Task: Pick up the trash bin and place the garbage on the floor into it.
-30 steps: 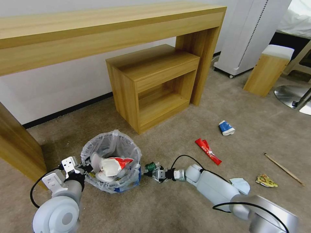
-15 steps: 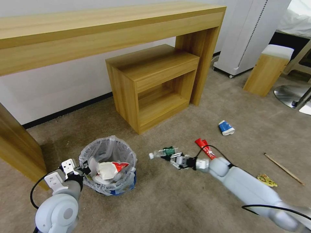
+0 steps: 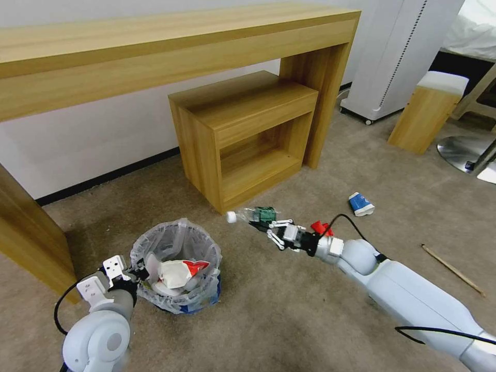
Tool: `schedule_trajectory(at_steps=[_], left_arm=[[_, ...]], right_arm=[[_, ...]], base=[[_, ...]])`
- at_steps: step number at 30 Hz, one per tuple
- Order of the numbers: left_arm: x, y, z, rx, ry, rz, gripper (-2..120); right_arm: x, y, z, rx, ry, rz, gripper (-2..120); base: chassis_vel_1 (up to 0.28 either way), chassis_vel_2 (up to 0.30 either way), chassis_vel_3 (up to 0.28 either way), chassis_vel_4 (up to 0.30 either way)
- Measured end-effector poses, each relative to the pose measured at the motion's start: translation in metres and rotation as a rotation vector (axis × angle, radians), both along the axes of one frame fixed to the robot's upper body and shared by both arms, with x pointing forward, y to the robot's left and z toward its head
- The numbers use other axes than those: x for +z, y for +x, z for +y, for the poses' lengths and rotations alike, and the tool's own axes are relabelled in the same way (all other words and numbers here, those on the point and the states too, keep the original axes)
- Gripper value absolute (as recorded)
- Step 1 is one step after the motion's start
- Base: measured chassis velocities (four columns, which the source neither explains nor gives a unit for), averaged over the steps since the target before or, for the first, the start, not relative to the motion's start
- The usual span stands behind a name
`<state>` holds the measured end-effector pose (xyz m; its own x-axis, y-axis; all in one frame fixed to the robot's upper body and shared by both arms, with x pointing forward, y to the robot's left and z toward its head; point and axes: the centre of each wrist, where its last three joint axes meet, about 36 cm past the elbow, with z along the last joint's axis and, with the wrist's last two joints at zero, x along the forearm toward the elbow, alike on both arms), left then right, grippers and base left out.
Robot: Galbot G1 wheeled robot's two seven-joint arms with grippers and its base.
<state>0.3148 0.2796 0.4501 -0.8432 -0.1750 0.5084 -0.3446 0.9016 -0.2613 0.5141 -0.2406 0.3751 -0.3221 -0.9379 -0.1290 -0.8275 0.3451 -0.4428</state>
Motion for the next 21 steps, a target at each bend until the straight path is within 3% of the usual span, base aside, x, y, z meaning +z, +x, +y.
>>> schedule_trajectory(at_steps=[3, 14, 21], left_arm=[[0.002, -0.001, -0.002, 0.001, -0.005, -0.006, 1], [0.004, -0.002, -0.007, 0.001, -0.018, -0.012, 1], [0.020, -0.013, -0.015, -0.021, -0.029, -0.041, 1]], right_arm=[[0.005, -0.015, 0.037, 0.040, 0.091, 0.063, 0], [0.010, -0.034, 0.090, 0.118, 0.179, 0.122, 0], [-0.025, -0.023, 0.112, 0.121, 0.172, 0.158, 0]], base=[[0.000, 0.000, 0.000, 0.000], [0.000, 0.000, 0.000, 0.000], [0.000, 0.000, 0.000, 0.000]])
